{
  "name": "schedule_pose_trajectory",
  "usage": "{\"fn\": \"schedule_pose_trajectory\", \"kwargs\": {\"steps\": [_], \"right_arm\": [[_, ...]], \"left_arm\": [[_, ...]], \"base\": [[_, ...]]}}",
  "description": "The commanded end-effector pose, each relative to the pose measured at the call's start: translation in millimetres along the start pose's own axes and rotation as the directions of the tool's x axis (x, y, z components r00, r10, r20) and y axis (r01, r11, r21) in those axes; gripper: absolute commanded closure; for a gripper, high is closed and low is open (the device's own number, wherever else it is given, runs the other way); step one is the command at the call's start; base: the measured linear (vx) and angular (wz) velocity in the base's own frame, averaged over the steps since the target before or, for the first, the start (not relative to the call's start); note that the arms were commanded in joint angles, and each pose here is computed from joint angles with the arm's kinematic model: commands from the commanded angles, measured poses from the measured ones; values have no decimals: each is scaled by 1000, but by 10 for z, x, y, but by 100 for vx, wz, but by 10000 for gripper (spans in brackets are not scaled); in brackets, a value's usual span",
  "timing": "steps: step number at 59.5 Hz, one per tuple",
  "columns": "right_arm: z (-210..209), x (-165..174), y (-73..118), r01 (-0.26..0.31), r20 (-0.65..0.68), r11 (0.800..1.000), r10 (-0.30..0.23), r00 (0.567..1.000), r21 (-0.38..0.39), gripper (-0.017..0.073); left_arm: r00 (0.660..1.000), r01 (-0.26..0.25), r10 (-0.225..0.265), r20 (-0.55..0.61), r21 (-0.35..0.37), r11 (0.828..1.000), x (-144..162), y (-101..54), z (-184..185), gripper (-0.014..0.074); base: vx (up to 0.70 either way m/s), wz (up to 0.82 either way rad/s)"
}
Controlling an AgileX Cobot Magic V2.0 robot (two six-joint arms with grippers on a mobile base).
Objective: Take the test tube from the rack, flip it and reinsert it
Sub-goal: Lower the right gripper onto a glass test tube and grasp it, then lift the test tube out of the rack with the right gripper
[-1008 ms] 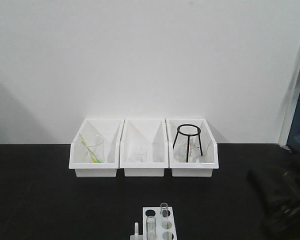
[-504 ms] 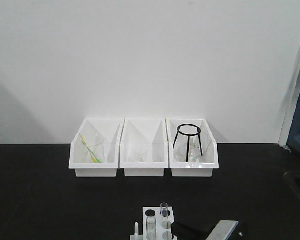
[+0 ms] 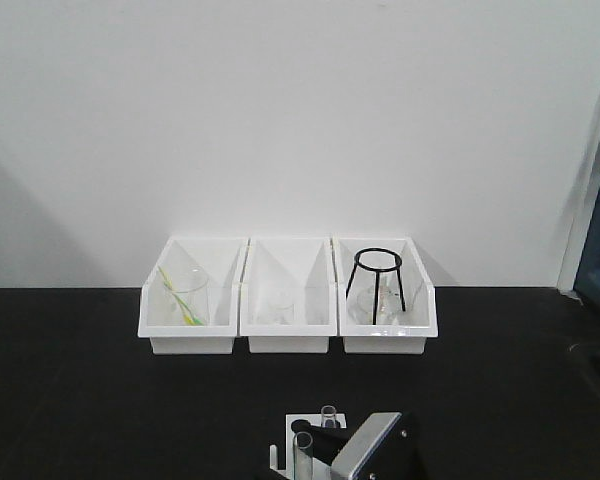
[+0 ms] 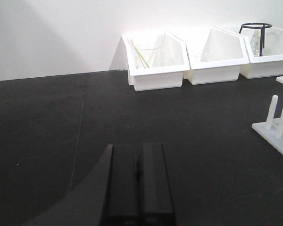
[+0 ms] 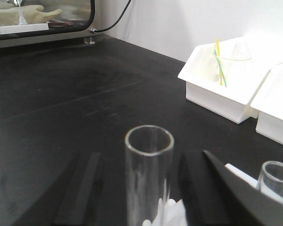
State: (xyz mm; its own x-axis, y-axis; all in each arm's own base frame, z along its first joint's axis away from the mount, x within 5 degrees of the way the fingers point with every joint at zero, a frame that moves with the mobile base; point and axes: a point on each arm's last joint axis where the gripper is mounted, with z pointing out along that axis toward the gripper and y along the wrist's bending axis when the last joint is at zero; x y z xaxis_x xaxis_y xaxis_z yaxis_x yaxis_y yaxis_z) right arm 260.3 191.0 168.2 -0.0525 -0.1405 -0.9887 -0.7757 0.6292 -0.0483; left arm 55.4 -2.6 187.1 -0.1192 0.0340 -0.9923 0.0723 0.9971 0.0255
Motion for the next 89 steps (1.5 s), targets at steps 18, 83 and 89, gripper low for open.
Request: {"fn": "schedule_pose_trajectory", "kwargs": {"steps": [18, 83, 89], "right_arm": [[5, -279, -12, 23, 163, 1000, -22, 986, 0, 575], [-814, -2318, -100, 821, -49, 508, -843, 536, 261, 566], [-839, -2374, -143, 274, 170, 915, -334, 927, 297, 566]], "left_arm": [[996, 13, -14, 91, 14, 1000, -89, -11, -12, 599], [996, 13, -14, 91, 14, 1000, -89, -11, -12, 599], [996, 13, -14, 91, 14, 1000, -89, -11, -12, 599]], "base": [[0, 0], [0, 0], [0, 0]]}}
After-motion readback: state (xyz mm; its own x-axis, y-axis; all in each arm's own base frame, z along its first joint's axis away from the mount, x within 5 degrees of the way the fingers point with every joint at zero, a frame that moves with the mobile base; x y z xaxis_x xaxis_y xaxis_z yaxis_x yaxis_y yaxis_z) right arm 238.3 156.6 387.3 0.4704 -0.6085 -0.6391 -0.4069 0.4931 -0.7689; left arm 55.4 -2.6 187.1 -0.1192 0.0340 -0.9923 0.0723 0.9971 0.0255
